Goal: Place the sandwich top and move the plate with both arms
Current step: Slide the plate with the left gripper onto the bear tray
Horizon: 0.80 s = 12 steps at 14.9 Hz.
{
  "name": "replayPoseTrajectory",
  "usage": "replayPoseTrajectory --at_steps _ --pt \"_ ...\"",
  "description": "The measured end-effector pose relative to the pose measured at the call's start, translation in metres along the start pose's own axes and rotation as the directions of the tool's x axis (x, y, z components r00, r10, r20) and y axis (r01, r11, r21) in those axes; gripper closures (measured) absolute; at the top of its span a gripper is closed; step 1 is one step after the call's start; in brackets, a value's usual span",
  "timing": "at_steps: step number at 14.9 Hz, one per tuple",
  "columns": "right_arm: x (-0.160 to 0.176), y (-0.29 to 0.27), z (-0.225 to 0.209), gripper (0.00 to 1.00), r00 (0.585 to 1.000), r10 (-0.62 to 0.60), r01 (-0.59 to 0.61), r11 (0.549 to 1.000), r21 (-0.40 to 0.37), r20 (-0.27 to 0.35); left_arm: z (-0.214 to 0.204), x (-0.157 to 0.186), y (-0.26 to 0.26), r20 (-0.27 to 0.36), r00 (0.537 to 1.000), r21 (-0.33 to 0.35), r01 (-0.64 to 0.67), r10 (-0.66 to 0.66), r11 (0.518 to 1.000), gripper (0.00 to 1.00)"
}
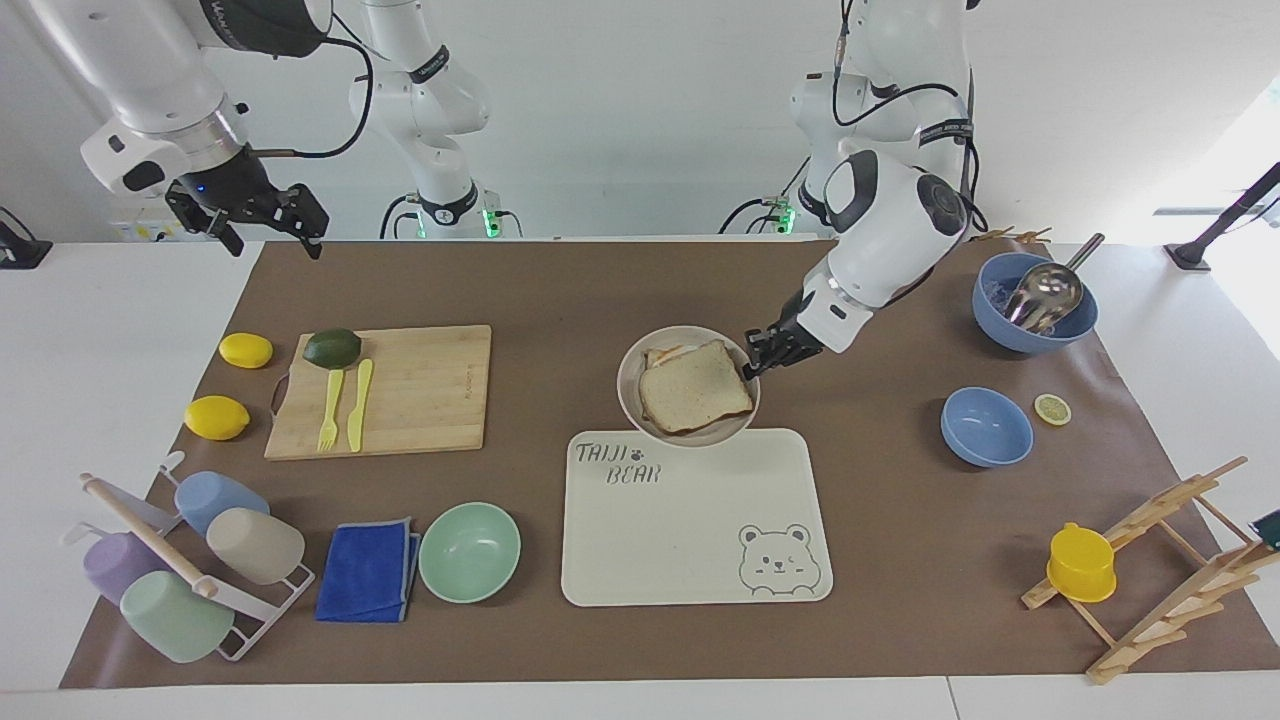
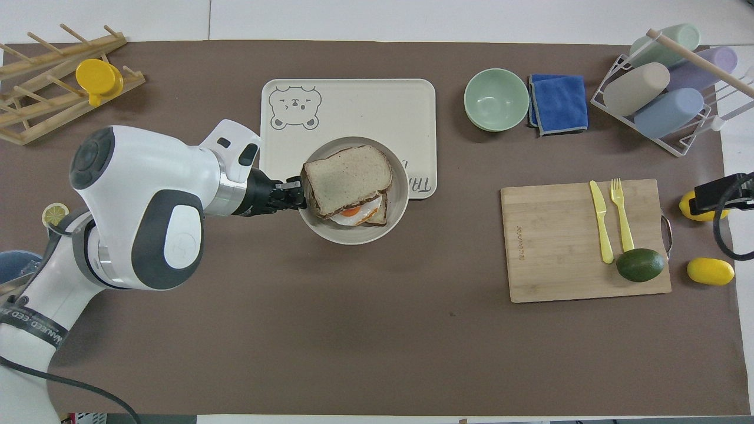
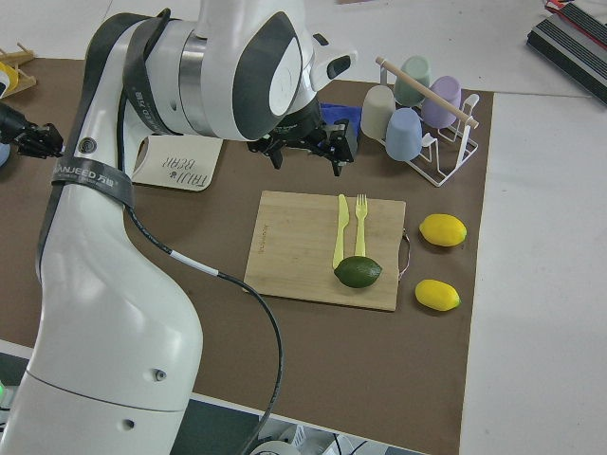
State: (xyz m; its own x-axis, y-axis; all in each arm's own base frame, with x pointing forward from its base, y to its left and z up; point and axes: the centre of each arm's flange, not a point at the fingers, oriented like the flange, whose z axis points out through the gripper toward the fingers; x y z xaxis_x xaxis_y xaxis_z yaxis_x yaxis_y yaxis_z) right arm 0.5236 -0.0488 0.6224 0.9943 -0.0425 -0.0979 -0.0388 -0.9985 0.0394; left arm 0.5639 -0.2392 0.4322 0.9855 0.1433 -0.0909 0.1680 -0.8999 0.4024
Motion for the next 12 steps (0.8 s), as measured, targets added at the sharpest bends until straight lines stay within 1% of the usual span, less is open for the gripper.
replayPoseTrajectory --at_steps 3,6,8,10,12 --pt "0.0 0.0 0.0 0.0 1.0 0.0 0.0 1.0 0.0 0.0 0.015 0.035 -0.008 -0.011 1.0 0.039 -0.005 0.005 0.999 0.97" --pt "0.0 0.0 0.0 0.0 1.0 0.0 0.0 1.0 0.0 0.0 0.036 0.072 -0.02 -0.011 1.0 0.044 0.018 -0.017 0.999 0.97" --pt "0.0 0.0 0.0 0.0 1.0 0.0 0.0 1.0 0.0 0.0 0.05 0.095 -0.029 -0.027 0.999 0.048 0.027 -0.026 0.998 0.97" --pt "0.0 0.0 0.0 0.0 1.0 0.0 0.0 1.0 0.0 0.0 0.067 0.109 -0.034 -0.061 0.998 0.056 0.023 -0.02 0.998 0.97" --pt "0.0 0.0 0.0 0.0 1.0 0.0 0.0 1.0 0.0 0.0 0.078 0.113 -0.035 -0.076 0.997 0.066 0.007 -0.002 0.998 0.97"
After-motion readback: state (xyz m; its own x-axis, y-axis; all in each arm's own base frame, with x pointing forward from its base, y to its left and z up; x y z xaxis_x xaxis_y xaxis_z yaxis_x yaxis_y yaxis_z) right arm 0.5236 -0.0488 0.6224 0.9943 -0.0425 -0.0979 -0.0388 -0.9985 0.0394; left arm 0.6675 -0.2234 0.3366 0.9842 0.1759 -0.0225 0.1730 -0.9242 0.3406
